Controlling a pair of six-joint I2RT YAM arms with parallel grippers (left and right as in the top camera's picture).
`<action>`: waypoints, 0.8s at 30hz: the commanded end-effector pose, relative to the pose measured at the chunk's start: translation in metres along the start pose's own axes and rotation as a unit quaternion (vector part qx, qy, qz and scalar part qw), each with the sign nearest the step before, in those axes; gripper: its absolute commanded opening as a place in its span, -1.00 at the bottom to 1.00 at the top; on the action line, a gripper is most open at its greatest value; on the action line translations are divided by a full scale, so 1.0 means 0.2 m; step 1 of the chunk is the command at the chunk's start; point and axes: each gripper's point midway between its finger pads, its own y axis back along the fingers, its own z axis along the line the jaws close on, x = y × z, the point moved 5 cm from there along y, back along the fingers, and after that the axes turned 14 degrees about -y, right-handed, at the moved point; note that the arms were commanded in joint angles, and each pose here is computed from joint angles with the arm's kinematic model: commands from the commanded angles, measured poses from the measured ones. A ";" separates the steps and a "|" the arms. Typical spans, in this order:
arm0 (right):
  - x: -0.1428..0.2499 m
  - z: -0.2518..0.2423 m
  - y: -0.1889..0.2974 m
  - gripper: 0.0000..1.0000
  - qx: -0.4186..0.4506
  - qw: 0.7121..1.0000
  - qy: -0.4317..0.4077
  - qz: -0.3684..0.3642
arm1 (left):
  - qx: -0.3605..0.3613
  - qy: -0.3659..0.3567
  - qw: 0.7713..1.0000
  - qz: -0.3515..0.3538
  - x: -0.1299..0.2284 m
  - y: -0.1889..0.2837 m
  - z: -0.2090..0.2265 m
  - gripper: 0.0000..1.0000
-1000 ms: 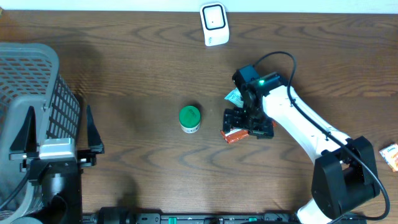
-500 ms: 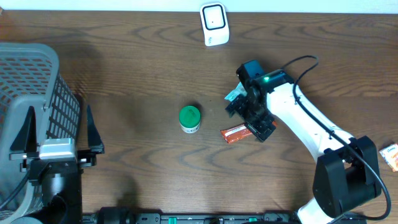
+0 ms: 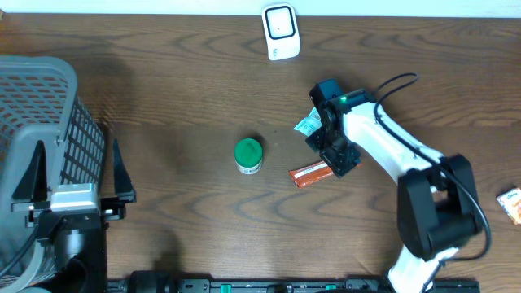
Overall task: Scan the item barcode
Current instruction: 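Lift the snack bar and move it right over the table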
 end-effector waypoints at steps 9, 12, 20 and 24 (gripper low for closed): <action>-0.19 0.06 -0.15 0.05 -0.002 1.000 0.000 0.020 | 0.004 0.000 1.000 -0.010 -0.01 0.02 0.00 0.71; -0.20 0.04 -0.16 -0.04 0.008 1.000 0.015 0.022 | 0.004 0.000 1.000 -0.010 -0.01 0.02 0.00 0.71; -0.20 0.03 -0.18 -0.97 0.022 1.000 0.020 0.010 | 0.004 0.000 1.000 -0.010 -0.01 0.02 0.00 0.72; -0.19 0.04 -0.15 -0.97 0.011 0.999 0.034 0.019 | 0.004 0.000 1.000 -0.010 -0.01 0.02 0.00 0.72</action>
